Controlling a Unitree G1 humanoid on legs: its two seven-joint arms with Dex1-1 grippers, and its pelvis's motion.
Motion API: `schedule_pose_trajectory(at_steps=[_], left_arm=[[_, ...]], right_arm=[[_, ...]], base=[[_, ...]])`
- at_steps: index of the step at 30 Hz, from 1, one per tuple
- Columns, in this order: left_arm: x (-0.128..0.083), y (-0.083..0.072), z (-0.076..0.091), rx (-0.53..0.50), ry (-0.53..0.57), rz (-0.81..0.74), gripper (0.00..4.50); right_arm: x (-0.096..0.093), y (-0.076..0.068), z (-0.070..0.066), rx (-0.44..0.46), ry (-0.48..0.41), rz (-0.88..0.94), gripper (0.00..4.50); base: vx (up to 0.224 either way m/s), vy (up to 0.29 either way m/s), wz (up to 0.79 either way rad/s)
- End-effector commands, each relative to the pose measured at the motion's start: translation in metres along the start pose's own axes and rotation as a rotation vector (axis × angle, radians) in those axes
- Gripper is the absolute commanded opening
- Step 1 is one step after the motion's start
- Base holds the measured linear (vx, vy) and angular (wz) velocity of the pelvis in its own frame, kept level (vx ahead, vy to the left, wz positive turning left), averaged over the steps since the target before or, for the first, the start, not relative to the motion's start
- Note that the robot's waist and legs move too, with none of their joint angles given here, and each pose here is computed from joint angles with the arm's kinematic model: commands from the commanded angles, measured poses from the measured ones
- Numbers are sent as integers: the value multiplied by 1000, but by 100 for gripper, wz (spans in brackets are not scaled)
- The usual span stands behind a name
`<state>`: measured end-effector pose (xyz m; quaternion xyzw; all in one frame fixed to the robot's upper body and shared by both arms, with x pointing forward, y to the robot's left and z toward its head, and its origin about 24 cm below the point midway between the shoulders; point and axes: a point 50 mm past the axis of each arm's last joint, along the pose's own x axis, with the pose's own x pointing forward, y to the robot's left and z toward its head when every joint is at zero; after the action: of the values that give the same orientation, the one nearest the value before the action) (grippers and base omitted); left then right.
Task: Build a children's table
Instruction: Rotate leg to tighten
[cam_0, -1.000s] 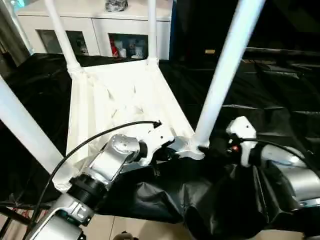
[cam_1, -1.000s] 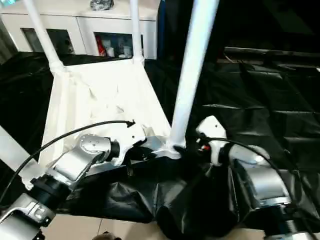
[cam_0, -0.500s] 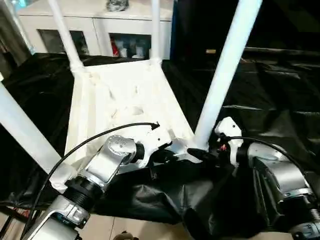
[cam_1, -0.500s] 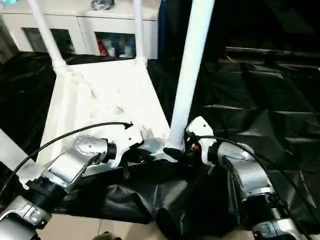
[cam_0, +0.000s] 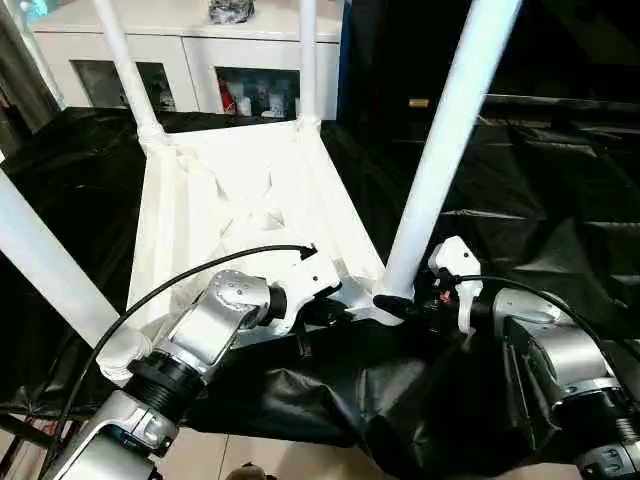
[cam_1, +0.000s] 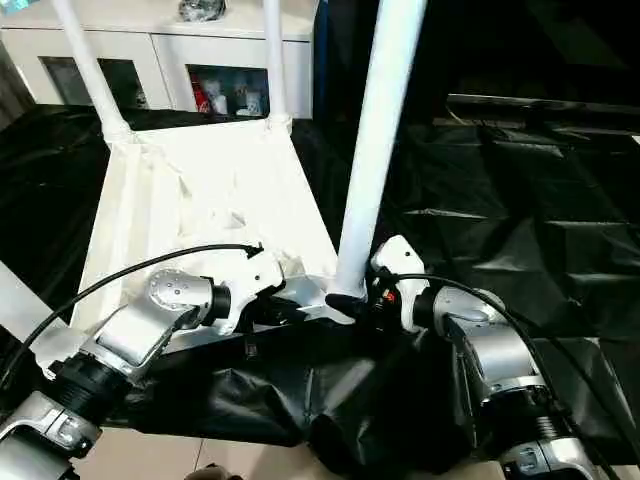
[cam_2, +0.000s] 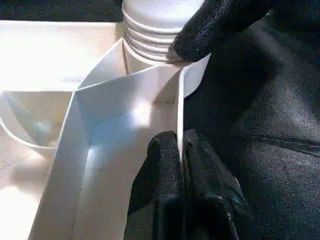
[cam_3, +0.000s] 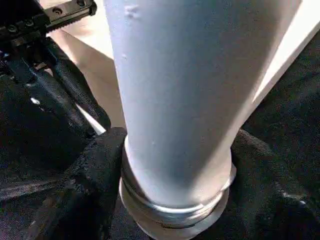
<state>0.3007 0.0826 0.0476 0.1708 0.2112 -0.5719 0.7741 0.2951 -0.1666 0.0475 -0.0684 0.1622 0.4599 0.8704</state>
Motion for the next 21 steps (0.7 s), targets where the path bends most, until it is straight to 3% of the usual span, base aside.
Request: schedule_pose_trajectory(at_steps=[1,5,7,13,14,17,21], left_arm=[[6,5,6,-32,-44,58,0],[20,13,13,-75,-54,172,0],[38,15,25,-137,-85,254,0],[55,10,39,-121,-112,237,0],[56,9,41,-111,-120,218,0],[56,9,42,-98,-130,190,0],[45,10,36,-58,-149,109,0]], right_arm=[[7,2,0,29,-39,-57,275],[21,-1,-11,126,-43,-259,274],[38,3,-21,200,-19,-419,274],[65,25,-11,141,-26,-357,274],[69,29,-7,137,-44,-318,309],[70,27,-3,167,-71,-316,346],[55,14,4,133,-100,-277,372]], base=[[0,0,0],[0,0,0],[0,0,0],[0,0,0],[0,0,0],[0,0,0],[0,0,0]])
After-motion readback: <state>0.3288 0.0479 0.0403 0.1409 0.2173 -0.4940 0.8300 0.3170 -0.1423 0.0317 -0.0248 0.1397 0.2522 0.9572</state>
